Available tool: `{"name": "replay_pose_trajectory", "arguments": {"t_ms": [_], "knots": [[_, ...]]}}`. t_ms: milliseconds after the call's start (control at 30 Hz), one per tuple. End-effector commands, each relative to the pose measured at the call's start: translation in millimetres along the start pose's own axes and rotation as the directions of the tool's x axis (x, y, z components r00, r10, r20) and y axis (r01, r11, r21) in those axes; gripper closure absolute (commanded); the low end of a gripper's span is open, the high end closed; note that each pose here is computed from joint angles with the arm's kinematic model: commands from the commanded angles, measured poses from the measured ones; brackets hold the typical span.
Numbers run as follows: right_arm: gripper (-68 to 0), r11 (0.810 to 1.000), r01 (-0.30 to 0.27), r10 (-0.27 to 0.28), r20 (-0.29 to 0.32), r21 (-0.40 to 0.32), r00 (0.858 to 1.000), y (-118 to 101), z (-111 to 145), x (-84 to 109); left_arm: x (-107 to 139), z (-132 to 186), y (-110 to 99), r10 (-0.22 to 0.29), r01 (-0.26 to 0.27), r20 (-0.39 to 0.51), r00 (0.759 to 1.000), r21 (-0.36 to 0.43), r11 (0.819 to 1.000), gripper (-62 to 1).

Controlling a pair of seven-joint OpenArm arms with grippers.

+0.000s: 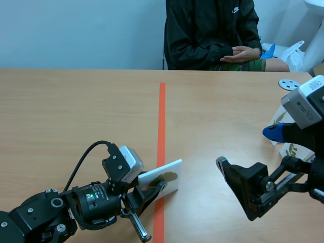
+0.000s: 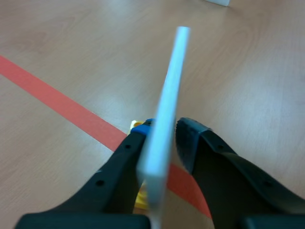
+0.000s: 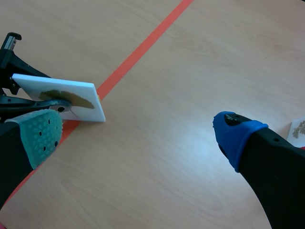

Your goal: Sort the leaf by its shape. The table is split by an orange tape line. A compound leaf with several leaflets goes to the left side, a simple leaf with one blade goes to the right side. Return to the home posture when a red brick is placed on the table.

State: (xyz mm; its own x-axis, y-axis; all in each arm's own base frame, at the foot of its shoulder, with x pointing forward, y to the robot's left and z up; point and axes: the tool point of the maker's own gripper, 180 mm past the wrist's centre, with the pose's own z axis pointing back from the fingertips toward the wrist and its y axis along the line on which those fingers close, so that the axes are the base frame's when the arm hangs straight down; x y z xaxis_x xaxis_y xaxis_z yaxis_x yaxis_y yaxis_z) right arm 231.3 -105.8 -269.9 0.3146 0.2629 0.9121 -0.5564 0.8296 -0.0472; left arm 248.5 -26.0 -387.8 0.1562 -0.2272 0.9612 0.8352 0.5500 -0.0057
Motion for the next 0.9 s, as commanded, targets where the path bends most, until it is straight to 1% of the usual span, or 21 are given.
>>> {"name": "replay_pose_trajectory", "arguments": {"t_ms": [0, 100, 167, 300, 367, 433, 533, 600, 633, 733, 800, 867], "knots": [[-67.9, 1.000, -0.011, 0.011, 0.032, -0.008, 0.999, -4.0, 0.5, 10.3, 10.4, -2.0, 2.7, -0.002, 0.002, 0.035, 0.999, 0.004, 1.000, -8.5], [-67.9, 1.000, -0.011, 0.011, 0.032, -0.008, 0.999, -4.0, 0.5, 10.3, 11.0, -1.3, 3.2, -0.004, 0.004, 0.035, 0.999, 0.003, 1.000, -8.5], [-67.9, 1.000, -0.011, 0.011, 0.032, -0.008, 0.999, -4.0, 0.5, 10.3, 15.4, 0.4, 2.2, 0.005, -0.005, 0.047, 0.999, -0.010, 1.000, -8.5], [-67.9, 1.000, -0.011, 0.011, 0.032, -0.008, 0.999, -4.0, 0.5, 10.4, 29.1, 5.7, -1.9, -0.018, 0.020, 0.073, 0.997, -0.035, 0.999, -8.4], [-67.9, 1.000, -0.011, 0.011, 0.032, -0.008, 0.999, -4.0, 0.5, 10.4, 37.4, 10.1, -0.9, -0.017, 0.020, 0.093, 0.996, -0.031, 0.999, -4.4], [-67.9, 1.000, -0.011, 0.011, 0.032, -0.008, 0.999, -4.0, 0.5, 10.4, 46.8, 15.2, 3.2, -0.006, 0.008, 0.118, 0.993, -0.019, 1.000, -3.6], [-67.9, 1.000, -0.011, 0.011, 0.032, -0.008, 0.999, -4.0, 0.5, 10.4, 57.6, 21.5, 14.2, -0.023, 0.022, 0.135, 0.991, 0.012, 1.000, -3.6], [-67.9, 1.000, -0.011, 0.011, 0.032, -0.008, 0.999, -4.0, 0.5, 10.4, 62.7, 25.4, 29.3, -0.033, 0.026, 0.131, 0.991, 0.052, 0.998, -3.6], [-67.9, 1.000, -0.011, 0.011, 0.032, -0.008, 0.999, -4.0, 0.5, 10.4, 66.7, 28.5, 39.1, -0.028, 0.017, 0.140, 0.990, 0.079, 0.997, -3.6], [-67.9, 1.000, -0.011, 0.011, 0.032, -0.008, 0.999, -4.0, 0.5, 10.4, 82.1, 42.8, 78.2, -0.034, -0.003, 0.185, 0.982, 0.197, 0.980, -3.6], [-67.9, 1.000, -0.011, 0.011, 0.032, -0.008, 0.999, -4.0, 0.5, 10.4, 87.5, 53.5, 103.9, -0.052, -0.001, 0.187, 0.981, 0.273, 0.962, -3.6], [-67.9, 1.000, -0.011, 0.011, 0.032, -0.008, 0.999, -4.0, 0.5, 10.4, 88.6, 66.1, 131.6, -0.074, 0.010, 0.160, 0.984, 0.366, 0.931, -3.6]]}}
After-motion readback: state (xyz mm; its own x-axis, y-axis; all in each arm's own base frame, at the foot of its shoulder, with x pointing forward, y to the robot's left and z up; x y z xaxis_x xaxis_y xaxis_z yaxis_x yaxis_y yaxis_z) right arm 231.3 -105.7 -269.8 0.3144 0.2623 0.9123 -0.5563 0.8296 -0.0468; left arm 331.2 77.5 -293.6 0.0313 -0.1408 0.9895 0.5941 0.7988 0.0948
